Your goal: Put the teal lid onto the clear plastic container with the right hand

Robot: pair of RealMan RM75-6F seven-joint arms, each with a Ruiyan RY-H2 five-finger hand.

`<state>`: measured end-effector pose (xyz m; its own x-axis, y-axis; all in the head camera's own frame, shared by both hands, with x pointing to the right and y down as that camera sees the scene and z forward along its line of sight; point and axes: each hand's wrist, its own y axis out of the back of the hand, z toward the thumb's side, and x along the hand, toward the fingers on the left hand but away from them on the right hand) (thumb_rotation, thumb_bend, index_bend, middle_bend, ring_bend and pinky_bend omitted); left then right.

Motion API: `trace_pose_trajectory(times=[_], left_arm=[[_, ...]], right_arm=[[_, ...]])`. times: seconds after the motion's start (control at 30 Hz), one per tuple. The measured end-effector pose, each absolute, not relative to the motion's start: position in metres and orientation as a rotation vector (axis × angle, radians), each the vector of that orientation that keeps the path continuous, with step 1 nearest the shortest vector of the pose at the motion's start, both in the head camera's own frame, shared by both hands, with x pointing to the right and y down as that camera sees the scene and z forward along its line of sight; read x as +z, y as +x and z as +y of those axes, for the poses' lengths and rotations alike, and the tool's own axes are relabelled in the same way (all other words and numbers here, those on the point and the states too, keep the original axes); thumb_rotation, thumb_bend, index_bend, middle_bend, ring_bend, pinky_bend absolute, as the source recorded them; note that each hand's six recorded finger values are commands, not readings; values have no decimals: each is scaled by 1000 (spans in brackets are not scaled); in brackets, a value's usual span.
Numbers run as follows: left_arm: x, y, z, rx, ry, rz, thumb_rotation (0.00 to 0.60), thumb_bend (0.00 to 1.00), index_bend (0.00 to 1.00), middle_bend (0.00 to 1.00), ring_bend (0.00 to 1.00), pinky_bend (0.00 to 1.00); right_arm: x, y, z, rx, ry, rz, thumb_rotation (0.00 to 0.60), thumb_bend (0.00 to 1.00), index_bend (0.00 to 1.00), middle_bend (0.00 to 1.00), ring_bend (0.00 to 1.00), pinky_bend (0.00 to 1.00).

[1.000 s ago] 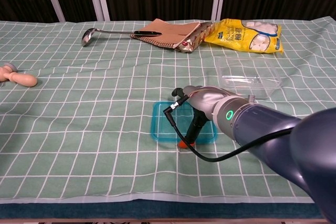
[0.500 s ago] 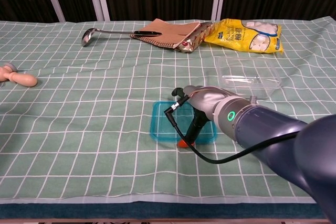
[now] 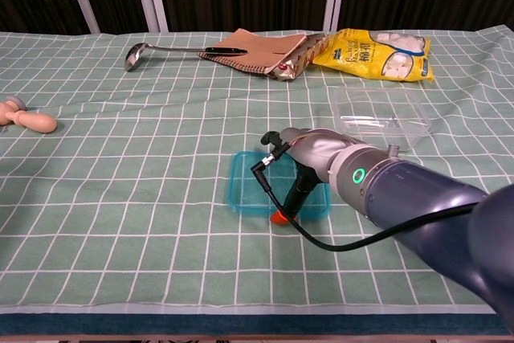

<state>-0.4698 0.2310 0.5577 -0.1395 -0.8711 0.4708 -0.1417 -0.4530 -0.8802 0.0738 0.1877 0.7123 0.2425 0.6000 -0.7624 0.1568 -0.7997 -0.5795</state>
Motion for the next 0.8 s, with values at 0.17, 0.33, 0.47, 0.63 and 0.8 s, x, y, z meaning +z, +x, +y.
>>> trace_pose_trajectory(times=[0.17,0.33,0.47,0.63,0.8], left_arm=[[558,-470,231,-1648,-1560,1148,600,347,128,0,0,0],[558,-470,231,-1648,-1559,1151,600,347,127,0,0,0],[558,-470,231,-1648,-1559,1150,600,347,127,0,0,0],[558,-470,231,-1648,-1560,1148,600,347,127,0,0,0],[558,-469,231,-1645,-1562,1147,600,347,127,0,0,0]], right_arm=[[712,74,186,1575,-2147,-702,600,289,0,476,90,0],[709,74,184,1562,-2157,-722,600,289,0,475,89,0],[706,74,183,1556,-2162,-727,600,290,0,475,90,0],[698,73,183,1535,-2176,-732,600,290,0,475,90,0],[685,74,181,1507,-2194,-745,600,290,0,476,90,0]])
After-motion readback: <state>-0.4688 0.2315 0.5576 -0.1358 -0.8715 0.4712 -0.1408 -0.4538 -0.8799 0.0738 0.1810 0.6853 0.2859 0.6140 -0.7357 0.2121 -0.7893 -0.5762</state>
